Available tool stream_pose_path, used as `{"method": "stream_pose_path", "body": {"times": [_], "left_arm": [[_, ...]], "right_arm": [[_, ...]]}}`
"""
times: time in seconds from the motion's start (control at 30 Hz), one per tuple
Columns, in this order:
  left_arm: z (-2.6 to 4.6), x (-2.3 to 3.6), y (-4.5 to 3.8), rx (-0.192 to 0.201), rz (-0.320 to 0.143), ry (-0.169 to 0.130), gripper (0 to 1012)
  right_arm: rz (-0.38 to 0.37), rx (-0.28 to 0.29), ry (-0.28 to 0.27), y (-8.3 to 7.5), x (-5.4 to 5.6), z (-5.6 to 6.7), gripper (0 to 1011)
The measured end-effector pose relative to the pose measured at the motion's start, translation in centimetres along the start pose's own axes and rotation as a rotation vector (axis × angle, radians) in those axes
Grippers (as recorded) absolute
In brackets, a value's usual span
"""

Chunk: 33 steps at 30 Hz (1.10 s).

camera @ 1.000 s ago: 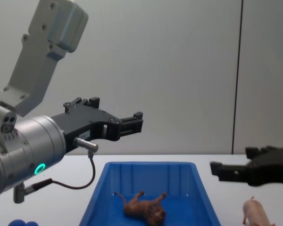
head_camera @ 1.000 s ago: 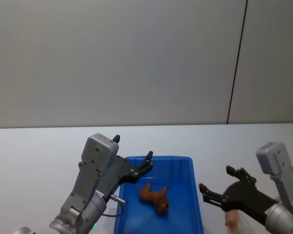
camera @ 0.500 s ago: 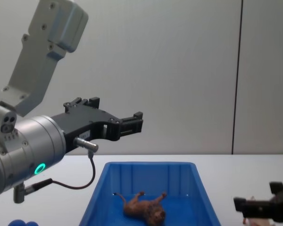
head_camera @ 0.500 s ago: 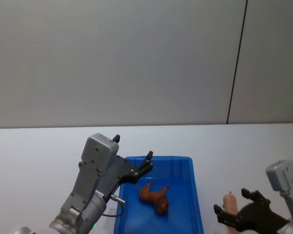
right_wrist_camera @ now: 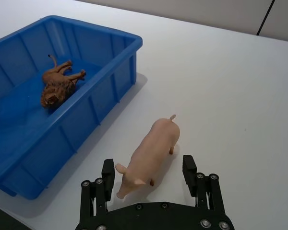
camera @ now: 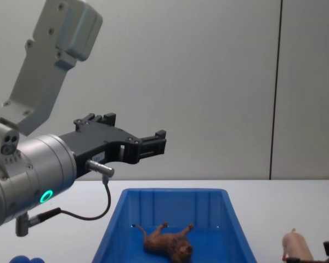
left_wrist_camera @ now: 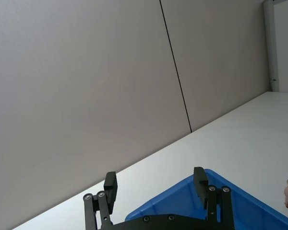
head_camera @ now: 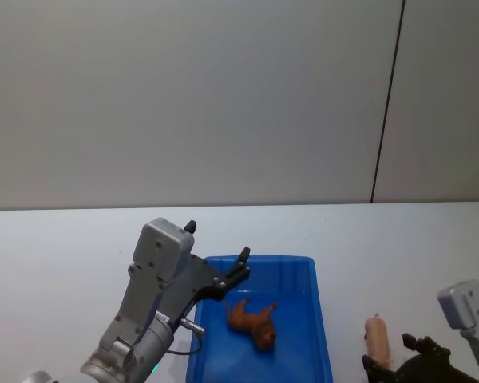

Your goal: Pick up the two dolls from the table and place them into the box.

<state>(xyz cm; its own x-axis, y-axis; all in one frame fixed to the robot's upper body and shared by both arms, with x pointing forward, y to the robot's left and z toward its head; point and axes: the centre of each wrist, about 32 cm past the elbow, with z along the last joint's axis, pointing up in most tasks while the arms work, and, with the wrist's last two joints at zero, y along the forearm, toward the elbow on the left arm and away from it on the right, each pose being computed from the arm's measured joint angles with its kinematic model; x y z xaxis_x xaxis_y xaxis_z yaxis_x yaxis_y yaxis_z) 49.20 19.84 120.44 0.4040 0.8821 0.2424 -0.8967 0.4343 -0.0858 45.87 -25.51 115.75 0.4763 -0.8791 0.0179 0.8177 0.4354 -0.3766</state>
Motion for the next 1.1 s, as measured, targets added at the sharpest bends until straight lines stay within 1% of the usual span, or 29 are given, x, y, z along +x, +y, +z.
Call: {"method": "stream_pose_path", "body": {"times": [0.03,0.1,0.27,0.3,0.37,0.47,0.5,0.53,0.6,0.83,1.03,1.1], "left_arm": [[0.00,0.00,0.00,0.000,0.000,0.000,1002],[0.00,0.00,0.00,0.000,0.000,0.000,1001],[0.00,0.00,0.00,0.000,0.000,0.000,1002],[0.00,0.00,0.00,0.000,0.000,0.000,1001],[0.00,0.00,0.00,0.000,0.000,0.000,1002],[0.00,0.00,0.00,0.000,0.000,0.000,1002],[0.00,0.00,0.00,0.000,0.000,0.000,1001],[0.00,0.00,0.00,0.000,0.000,0.000,1001],[0.00,0.00,0.00,0.000,0.000,0.000,1001],[0.00,0.00,0.00,0.000,0.000,0.000,1002],[0.00,0.00,0.00,0.000,0.000,0.000,1002],[0.00,0.00,0.00,0.000,0.000,0.000,1001]], "right_arm": [[-0.001,-0.005,0.006,0.0,0.0,-0.1,878],[-0.001,-0.009,0.011,0.1,0.0,-0.2,844],[-0.001,-0.015,0.025,0.2,0.1,-0.5,703],[-0.001,-0.016,0.029,0.2,0.1,-0.5,642],[-0.001,-0.016,0.032,0.3,0.1,-0.6,600],[0.000,-0.015,0.038,0.3,0.1,-0.6,501],[0.000,-0.014,0.039,0.3,0.0,-0.6,445],[0.000,-0.014,0.039,0.3,0.0,-0.6,445],[-0.001,-0.012,0.041,0.4,0.0,-0.6,349],[-0.009,0.015,0.029,0.4,0.0,-0.5,310],[-0.015,0.063,-0.005,0.4,-0.2,0.3,310],[-0.015,0.087,-0.020,0.5,-0.3,0.9,310]]}}
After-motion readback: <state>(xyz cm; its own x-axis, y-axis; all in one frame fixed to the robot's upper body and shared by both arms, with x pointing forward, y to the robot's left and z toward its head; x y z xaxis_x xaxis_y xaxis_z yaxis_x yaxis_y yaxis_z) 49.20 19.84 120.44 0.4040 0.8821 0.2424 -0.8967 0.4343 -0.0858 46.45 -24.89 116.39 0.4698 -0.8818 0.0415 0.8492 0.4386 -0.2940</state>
